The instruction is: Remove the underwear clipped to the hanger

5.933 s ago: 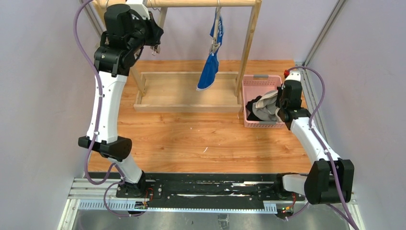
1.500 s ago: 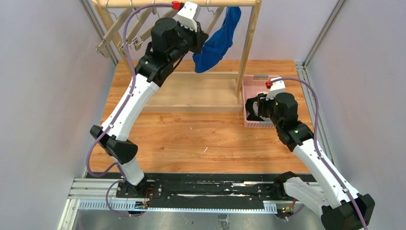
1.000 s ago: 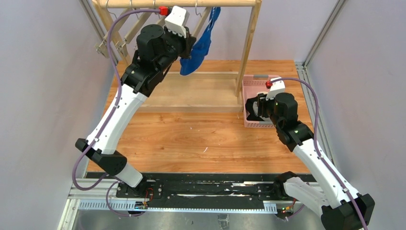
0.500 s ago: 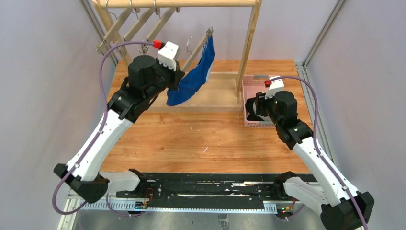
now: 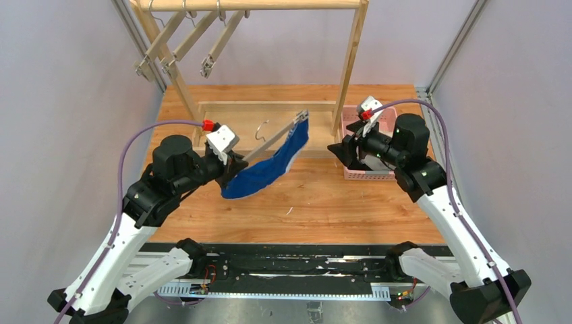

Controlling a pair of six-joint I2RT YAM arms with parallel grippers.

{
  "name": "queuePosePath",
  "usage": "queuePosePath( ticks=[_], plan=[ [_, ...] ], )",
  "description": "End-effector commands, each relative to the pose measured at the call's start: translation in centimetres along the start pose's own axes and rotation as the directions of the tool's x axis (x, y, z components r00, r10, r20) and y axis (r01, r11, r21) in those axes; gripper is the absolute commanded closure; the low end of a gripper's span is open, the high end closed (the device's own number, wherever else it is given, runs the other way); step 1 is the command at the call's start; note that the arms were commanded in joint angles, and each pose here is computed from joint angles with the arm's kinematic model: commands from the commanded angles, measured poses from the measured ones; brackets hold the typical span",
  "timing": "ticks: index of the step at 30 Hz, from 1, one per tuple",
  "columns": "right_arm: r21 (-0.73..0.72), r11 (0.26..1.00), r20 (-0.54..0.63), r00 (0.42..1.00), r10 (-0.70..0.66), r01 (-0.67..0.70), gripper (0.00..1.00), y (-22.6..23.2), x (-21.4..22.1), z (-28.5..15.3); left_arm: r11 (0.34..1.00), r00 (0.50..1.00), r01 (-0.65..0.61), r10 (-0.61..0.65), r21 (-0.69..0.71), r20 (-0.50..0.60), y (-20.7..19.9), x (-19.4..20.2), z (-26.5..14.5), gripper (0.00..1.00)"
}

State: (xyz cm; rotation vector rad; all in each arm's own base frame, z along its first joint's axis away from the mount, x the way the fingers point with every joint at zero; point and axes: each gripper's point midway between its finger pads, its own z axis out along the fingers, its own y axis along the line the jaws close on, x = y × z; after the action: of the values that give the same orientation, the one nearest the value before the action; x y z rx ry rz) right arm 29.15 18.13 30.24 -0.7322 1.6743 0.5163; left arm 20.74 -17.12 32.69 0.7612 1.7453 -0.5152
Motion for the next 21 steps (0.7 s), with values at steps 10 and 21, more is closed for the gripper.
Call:
queuePosePath(
  ticks=[10,21],
  plan=[
    [-0.501,0.842,0.245,0.966,-0.085,0.201,0.16,8.5,-6.9,-4.6,0.915,0.994,-0.089,0.055,0.394,0.097,-6.9,-1.3,-1.2,1.0],
    [-0.566,0.805,0.24,0.97,-0.044,0.176,0.19,9.1,-7.1,-4.0,0.904,0.993,-0.096,0.057,0.417,0.105,-7.5,-2.0,-2.6,1.0]
  ],
)
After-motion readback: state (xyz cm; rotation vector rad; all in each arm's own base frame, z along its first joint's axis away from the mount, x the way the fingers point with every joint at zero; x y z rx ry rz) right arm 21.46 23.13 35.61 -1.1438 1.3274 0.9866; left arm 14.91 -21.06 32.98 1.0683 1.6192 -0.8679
